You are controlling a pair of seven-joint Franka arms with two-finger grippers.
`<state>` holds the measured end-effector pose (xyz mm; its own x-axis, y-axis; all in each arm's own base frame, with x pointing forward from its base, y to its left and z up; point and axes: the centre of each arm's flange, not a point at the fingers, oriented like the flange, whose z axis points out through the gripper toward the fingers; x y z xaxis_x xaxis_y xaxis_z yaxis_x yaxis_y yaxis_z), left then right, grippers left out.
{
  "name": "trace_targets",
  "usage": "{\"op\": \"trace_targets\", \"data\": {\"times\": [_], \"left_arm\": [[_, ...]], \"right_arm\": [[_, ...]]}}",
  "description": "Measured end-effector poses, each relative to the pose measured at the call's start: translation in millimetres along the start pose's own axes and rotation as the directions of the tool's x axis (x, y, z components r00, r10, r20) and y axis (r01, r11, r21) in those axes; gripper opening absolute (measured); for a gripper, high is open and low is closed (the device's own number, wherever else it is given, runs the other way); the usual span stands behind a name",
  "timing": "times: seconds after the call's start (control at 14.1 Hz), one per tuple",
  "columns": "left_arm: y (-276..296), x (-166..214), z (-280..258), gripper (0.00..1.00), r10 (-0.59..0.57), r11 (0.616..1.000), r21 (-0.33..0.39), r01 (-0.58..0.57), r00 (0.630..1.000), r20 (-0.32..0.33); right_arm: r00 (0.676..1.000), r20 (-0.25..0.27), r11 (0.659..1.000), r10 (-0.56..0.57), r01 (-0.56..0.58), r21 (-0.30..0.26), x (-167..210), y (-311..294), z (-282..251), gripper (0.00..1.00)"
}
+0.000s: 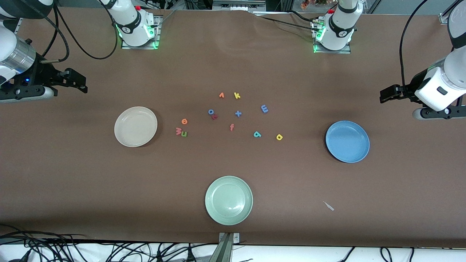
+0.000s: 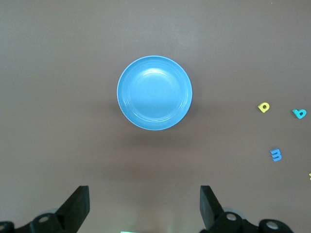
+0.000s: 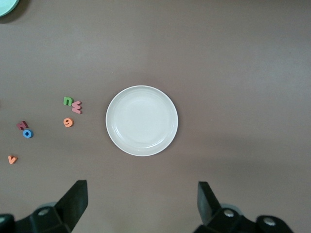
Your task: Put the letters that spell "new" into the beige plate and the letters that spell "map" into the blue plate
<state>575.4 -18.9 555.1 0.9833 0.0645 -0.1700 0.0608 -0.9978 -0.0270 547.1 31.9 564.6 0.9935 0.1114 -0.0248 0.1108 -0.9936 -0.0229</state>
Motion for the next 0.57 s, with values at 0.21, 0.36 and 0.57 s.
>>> {"op": "trace_targets", "data": {"times": [0.21,0.36,0.57], "left_arm": [[0.9,0.1,0.3,1.00,0.002,1.000,0.000,-0.002,1.000,0.001],[1.0,0.1,0.3,1.00,0.002,1.000,0.000,-0.002,1.000,0.001],[1.3,0.1,0.4,1.00,0.002,1.000,0.000,-0.002,1.000,0.001]], "right_arm": [[1.000,0.002,1.000,-0.003,0.003,0.000,0.0,-1.6,0.2,1.00],[1.000,0.002,1.000,-0.003,0.003,0.000,0.0,-1.5,0.3,1.00],[1.000,0.006,1.000,-0.005,0.005,0.000,0.1,-1.0,1.4,1.00]]}}
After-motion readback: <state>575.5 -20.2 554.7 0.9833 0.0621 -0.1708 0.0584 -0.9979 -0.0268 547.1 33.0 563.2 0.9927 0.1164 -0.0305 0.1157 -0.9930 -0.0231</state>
